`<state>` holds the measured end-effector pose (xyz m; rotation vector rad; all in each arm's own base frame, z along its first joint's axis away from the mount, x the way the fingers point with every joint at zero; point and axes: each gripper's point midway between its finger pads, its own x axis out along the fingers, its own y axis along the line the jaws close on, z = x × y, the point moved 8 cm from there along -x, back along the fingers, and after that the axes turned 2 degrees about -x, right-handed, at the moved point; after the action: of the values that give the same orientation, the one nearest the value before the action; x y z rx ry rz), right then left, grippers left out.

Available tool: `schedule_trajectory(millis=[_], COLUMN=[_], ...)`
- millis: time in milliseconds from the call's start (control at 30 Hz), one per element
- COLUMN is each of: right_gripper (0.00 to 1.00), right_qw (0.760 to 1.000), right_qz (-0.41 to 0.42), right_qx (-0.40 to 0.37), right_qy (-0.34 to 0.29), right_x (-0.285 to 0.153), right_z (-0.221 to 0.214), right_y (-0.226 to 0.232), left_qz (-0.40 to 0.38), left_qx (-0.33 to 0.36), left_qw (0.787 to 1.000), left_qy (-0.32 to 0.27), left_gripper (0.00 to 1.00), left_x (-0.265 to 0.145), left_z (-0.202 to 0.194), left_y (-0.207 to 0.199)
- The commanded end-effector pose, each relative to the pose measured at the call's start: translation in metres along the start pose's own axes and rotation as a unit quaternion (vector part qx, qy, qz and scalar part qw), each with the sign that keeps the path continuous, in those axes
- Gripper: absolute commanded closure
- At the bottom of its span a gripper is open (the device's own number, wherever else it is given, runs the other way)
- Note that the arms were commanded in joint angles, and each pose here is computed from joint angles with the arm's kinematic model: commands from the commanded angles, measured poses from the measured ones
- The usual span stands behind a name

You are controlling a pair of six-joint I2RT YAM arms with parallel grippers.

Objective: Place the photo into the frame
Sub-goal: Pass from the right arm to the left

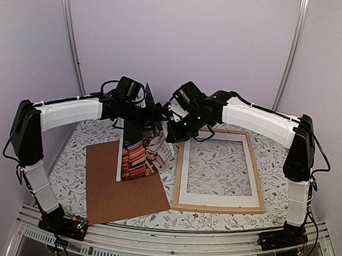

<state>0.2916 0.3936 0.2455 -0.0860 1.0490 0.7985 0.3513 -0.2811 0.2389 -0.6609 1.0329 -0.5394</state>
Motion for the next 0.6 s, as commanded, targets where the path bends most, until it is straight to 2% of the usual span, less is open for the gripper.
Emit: schedule_trajectory(millis=[0, 233, 567], right_gripper=[1.0, 1.0, 1.0], right_qw=[1.0, 1.0, 1.0], right_qz=[0.008, 0.008, 0.012], right_qx=[0.002, 0.003, 0.004], right_qy=[0.0, 0.004, 0.007], right_x=[0.011, 0.015, 0.02], right_z=[-0.002, -0.004, -0.006], right_y=[0.005, 0.006, 0.006], left_qz=[0.019, 0.077, 0.108], left_qx=[0.018, 0.048, 0.068], left_qw=[1.0, 0.996, 0.992], left_qy=[-0.005, 0.001, -0.015], left_gripper=[0.17, 0.24, 0.48], left_x=[0.008, 0.023, 0.023], left_z=[0.004, 0.005, 0.004], left_y=[-0.004, 0.001, 0.002])
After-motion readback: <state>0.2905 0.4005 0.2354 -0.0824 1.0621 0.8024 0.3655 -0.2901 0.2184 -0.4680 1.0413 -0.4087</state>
